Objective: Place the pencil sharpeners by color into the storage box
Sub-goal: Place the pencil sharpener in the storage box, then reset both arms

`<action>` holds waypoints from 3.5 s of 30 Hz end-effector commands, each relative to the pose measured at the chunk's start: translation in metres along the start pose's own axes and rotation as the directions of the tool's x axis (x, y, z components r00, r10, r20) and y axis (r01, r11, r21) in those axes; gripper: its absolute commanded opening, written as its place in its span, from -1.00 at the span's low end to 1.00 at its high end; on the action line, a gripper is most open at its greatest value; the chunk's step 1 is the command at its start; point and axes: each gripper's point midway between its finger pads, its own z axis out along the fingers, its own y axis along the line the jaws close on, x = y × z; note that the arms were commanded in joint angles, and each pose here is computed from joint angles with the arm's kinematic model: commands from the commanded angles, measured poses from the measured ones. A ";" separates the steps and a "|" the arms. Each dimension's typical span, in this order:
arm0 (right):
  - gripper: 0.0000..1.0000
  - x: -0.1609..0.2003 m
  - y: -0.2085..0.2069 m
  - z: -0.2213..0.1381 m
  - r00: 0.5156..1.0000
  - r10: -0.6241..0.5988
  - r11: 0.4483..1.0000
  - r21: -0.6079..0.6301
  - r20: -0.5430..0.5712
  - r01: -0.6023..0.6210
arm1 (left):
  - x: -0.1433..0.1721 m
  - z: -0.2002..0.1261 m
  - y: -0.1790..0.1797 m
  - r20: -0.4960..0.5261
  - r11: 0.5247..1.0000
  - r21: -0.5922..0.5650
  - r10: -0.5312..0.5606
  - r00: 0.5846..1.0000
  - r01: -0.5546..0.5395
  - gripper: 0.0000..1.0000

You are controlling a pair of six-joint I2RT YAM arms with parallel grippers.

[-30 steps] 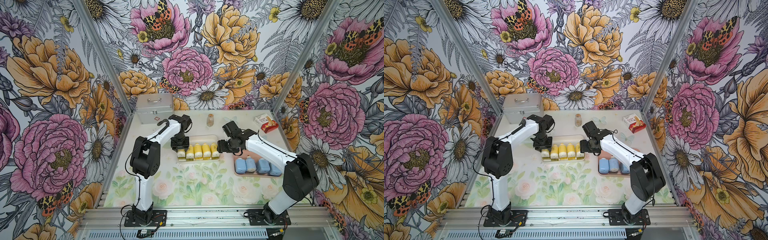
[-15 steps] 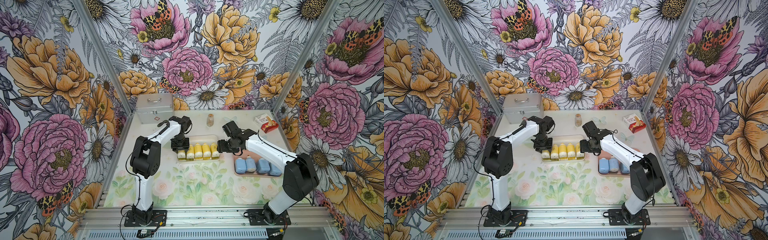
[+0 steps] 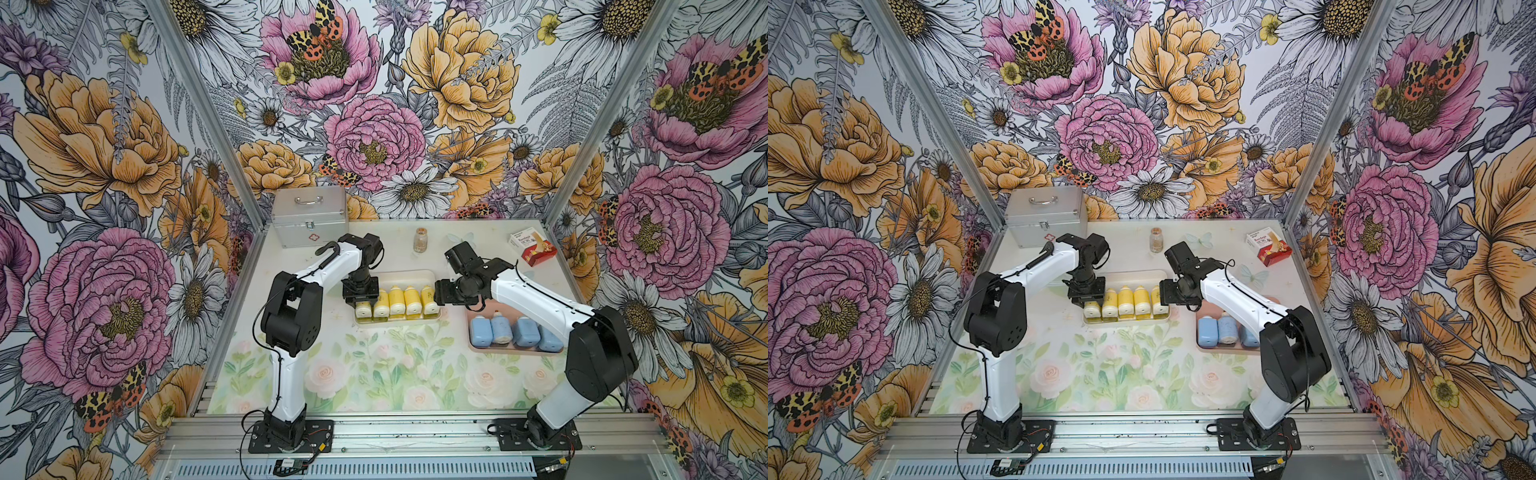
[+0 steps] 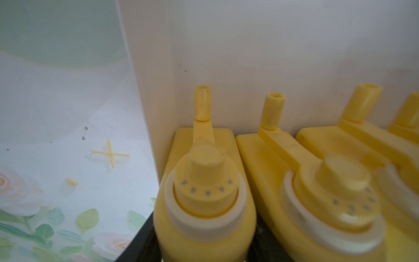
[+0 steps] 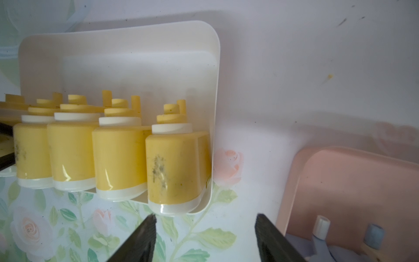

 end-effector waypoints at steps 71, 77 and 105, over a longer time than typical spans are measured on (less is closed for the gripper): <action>0.42 -0.010 0.001 -0.012 0.999 0.008 1.000 -0.019 0.050 -0.007 | 0.004 -0.078 0.016 0.212 0.994 0.091 -0.074 0.975 0.056 0.40; 0.42 -0.011 -0.001 -0.016 0.998 0.007 1.000 -0.011 0.065 -0.006 | 0.005 -0.090 0.026 0.268 0.996 0.070 -0.080 0.960 0.063 0.60; 0.99 -0.037 -0.024 -0.024 0.991 0.028 0.998 0.053 0.128 -0.035 | -0.023 -0.110 0.087 0.480 0.981 0.155 -0.174 0.860 0.112 0.97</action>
